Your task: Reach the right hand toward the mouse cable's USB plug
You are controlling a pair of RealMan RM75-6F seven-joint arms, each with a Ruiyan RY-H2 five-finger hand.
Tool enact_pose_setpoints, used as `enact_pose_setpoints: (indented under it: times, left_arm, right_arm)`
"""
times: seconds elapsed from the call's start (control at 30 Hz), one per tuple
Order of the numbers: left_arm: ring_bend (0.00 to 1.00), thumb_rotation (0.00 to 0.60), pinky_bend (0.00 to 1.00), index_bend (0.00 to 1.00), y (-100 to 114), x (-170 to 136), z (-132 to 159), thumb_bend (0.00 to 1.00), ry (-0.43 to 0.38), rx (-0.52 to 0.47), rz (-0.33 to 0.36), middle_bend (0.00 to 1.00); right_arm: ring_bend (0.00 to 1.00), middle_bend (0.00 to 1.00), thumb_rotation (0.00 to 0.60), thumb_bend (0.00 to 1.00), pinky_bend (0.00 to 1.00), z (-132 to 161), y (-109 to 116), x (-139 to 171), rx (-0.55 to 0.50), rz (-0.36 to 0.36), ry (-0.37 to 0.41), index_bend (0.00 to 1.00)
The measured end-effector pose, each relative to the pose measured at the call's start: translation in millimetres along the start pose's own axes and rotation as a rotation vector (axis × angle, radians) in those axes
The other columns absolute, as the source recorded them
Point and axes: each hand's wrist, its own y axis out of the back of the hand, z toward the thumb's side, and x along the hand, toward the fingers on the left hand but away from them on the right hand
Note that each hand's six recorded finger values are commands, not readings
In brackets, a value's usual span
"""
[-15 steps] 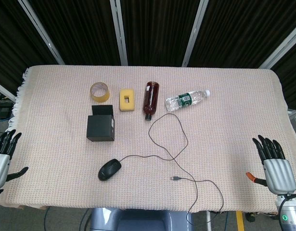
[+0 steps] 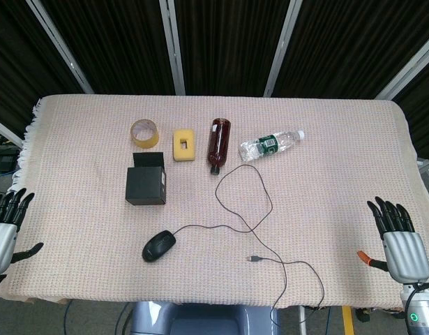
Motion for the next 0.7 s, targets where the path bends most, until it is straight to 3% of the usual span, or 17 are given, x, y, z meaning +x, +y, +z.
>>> enact_pose_setpoints:
  times: [0.17, 0.33, 0.5, 0.7]
  left_arm:
    - [0.0, 0.6, 0.0, 0.0, -2, 1, -1, 0.07, 0.004, -0.001, -0.009, 0.0]
    - [0.0, 0.6, 0.0, 0.0, -2, 1, 0, 0.07, 0.005, -0.007, -0.005, 0.0]
    - [0.0, 0.6, 0.0, 0.0, -4, 2, 0, 0.08, 0.009, 0.002, -0.007, 0.0]
    - [0.0, 0.6, 0.0, 0.0, -7, 3, 1, 0.08, 0.012, 0.008, -0.016, 0.0]
  right_arm:
    - [0.0, 0.0, 0.6, 0.02, 0.0, 0, 0, 0, 0.002, -0.002, -0.001, 0.07]
    - [0.0, 0.09, 0.6, 0.02, 0.0, 3, 0, 0, -0.02, -0.003, 0.015, 0.26]
    - [0.0, 0.12, 0.6, 0.06, 0.0, 23, 0, -6, -0.062, 0.01, 0.121, 0.37]
    - [0.0, 0.11, 0.6, 0.06, 0.0, 71, -6, -19, -0.159, 0.077, 0.248, 0.38]
